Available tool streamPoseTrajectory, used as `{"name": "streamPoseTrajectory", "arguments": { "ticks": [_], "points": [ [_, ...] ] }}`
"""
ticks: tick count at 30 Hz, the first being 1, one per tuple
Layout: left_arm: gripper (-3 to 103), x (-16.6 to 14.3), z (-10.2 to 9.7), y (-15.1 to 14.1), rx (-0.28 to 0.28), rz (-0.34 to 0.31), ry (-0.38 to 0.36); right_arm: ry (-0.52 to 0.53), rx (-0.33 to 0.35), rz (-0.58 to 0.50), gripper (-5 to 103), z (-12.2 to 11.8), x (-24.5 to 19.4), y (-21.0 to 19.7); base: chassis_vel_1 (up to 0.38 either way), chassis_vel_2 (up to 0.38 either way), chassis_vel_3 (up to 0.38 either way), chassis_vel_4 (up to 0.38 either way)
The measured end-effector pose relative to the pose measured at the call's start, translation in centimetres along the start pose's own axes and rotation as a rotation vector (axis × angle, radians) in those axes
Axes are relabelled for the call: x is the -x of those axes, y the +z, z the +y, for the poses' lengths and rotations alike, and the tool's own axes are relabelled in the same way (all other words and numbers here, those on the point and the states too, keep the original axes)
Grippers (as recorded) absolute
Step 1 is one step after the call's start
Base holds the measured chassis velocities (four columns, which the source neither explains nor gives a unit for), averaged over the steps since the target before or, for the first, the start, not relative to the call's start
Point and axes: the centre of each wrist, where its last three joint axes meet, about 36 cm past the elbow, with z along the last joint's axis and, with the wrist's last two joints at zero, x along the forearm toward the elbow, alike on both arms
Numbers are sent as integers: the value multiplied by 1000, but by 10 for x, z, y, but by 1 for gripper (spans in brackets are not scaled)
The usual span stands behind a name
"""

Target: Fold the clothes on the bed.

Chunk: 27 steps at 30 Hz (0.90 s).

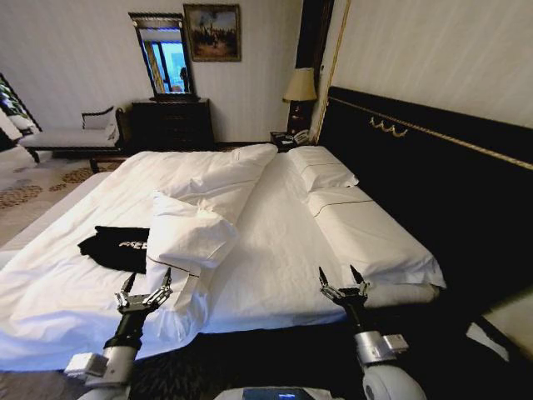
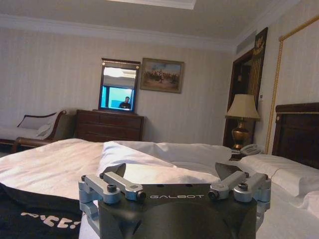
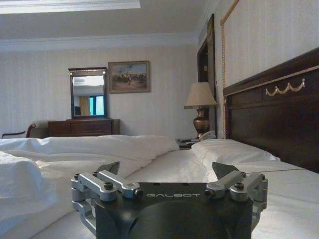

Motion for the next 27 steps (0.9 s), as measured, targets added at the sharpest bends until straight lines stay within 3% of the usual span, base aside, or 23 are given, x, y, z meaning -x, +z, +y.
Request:
{"name": "streamPoseTrajectory", "arguments": {
  "ticks": [9, 27],
  "points": [
    [100, 0, 1, 2, -1, 3, -5, -6, 2, -1, 100, 0, 1, 0, 55, 141, -66, -148],
    [100, 0, 5, -1, 1, -7, -21, -2, 4, -7, 100, 1, -1, 0, 160, 229, -161, -220]
  ]
}}
